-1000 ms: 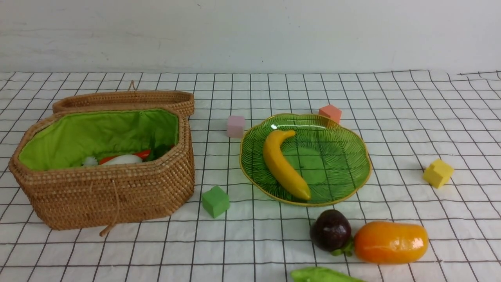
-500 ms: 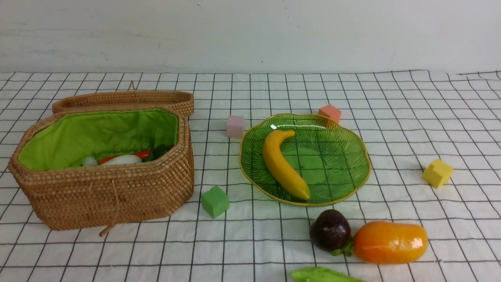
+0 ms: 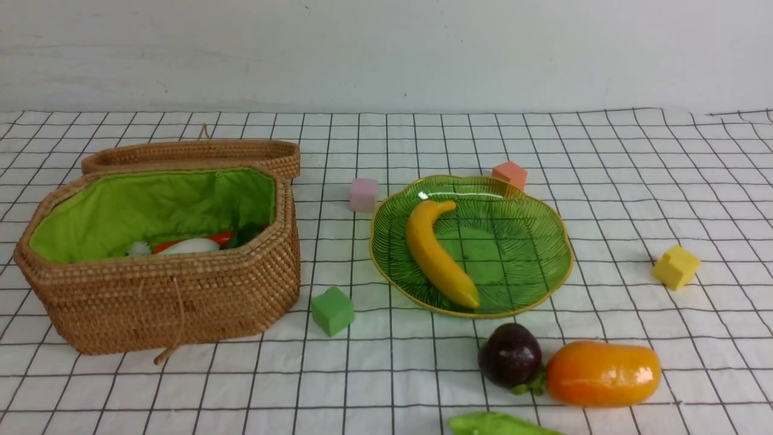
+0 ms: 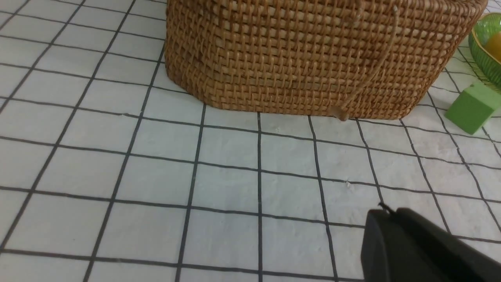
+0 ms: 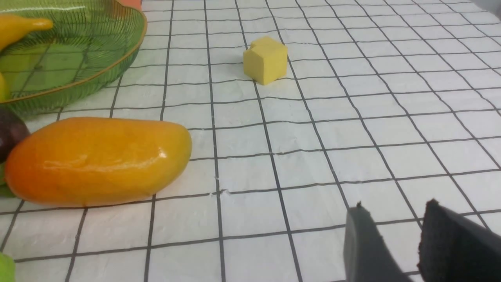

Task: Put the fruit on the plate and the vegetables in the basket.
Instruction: Use the right arm to grab a mango and put it into the right plate

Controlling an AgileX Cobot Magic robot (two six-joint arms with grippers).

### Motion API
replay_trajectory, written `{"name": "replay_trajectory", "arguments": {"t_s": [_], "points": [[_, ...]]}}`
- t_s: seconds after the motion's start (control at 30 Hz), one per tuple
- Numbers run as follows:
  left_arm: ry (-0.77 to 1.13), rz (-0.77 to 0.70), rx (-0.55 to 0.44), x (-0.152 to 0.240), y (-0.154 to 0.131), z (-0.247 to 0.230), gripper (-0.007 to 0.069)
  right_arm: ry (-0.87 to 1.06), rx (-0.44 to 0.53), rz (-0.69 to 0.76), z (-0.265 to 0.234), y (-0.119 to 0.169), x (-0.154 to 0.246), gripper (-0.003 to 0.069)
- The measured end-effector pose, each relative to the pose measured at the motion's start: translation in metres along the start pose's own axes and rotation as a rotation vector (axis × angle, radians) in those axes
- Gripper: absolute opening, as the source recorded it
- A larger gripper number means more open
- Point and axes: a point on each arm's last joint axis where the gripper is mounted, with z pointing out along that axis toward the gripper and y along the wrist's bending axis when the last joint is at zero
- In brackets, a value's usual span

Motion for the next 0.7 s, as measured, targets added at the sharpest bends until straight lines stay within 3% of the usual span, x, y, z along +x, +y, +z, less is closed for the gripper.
{"name": "replay_trajectory", "arguments": {"t_s": [0.43, 0.53, 0.7], "points": [[0.000, 0.000, 0.000, 0.000, 0.000, 0.000, 0.0007, -0.020, 0.001, 0.003, 0.000, 0.000, -0.001, 0.0242], [0.000, 0.000, 0.000, 0.000, 0.000, 0.000, 0.0008, -0.089, -0.011, 0.075, 0.001, 0.001, -0.006, 0.0242], [0.000, 0.000, 0.000, 0.000, 0.000, 0.000, 0.0019, -0.374, -0.050, 0.464, -0.005, -0.003, -0.030, 0.0242]]}}
